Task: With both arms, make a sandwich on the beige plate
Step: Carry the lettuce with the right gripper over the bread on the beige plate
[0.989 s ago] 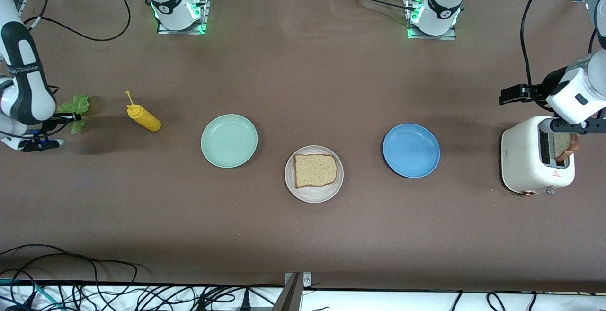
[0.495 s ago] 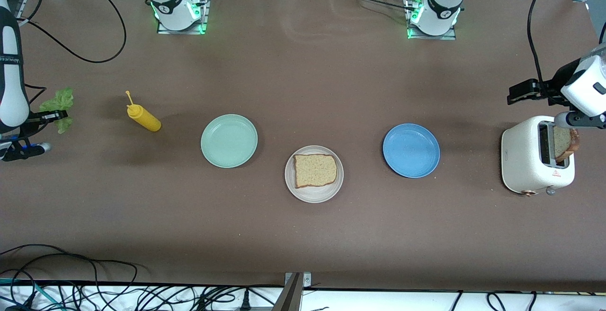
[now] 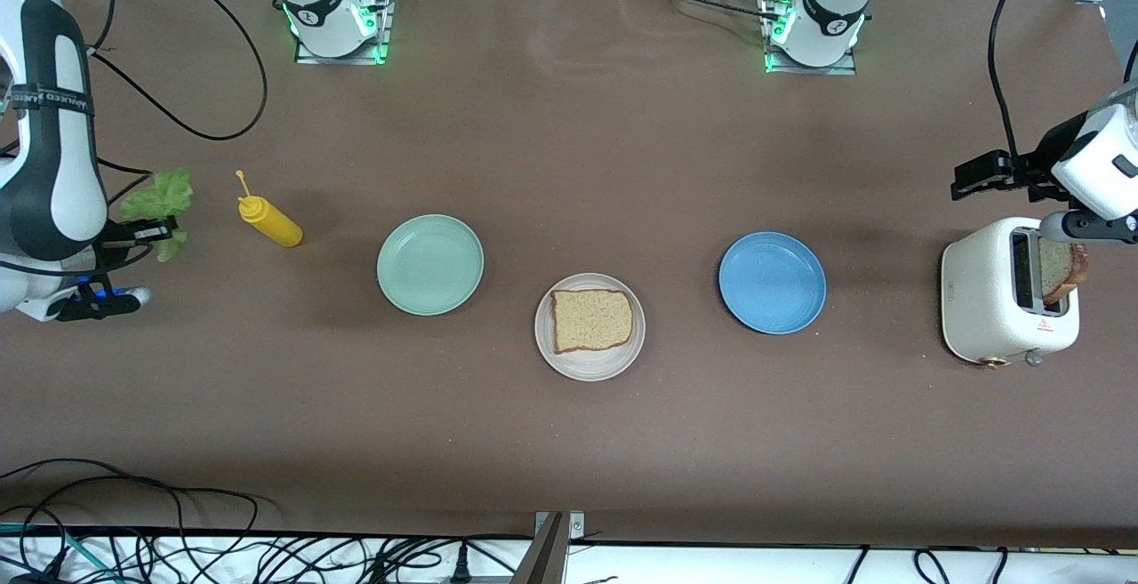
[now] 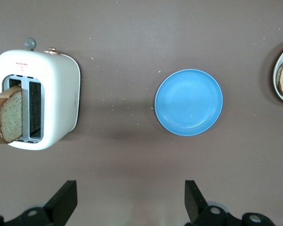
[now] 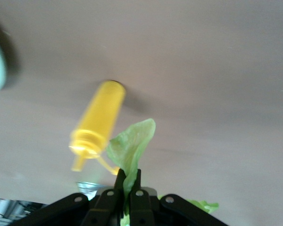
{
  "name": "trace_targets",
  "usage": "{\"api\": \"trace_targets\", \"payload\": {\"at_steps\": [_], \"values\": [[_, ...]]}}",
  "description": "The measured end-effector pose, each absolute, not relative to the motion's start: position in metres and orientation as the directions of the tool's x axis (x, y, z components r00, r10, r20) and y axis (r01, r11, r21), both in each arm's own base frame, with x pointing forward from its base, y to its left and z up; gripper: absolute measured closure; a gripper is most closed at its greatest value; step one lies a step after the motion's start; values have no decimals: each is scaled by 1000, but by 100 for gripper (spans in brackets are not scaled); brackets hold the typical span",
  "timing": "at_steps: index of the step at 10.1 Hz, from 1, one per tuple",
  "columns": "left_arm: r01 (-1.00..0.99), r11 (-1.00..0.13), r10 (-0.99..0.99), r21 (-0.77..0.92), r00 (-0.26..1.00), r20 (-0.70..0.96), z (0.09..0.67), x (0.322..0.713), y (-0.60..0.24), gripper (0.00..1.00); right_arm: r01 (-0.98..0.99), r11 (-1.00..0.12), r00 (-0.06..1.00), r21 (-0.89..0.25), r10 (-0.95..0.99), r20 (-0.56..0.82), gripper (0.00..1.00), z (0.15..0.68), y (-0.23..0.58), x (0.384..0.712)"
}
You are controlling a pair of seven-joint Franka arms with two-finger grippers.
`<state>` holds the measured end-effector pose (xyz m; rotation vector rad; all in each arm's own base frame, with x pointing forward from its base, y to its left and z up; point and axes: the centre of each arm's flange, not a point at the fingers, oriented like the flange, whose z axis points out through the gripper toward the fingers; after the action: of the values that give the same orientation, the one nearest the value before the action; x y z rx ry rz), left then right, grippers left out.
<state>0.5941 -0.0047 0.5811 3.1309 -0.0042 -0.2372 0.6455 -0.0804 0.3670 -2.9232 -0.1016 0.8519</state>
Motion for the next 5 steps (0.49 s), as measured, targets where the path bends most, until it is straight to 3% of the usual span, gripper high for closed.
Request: {"api": "trace_targets", "payload": {"at_steps": [5], "values": [[0, -1000, 0, 1, 988, -156, 577, 596, -3, 0, -365, -928, 796, -74, -269, -542, 94, 402, 44, 662]]}}
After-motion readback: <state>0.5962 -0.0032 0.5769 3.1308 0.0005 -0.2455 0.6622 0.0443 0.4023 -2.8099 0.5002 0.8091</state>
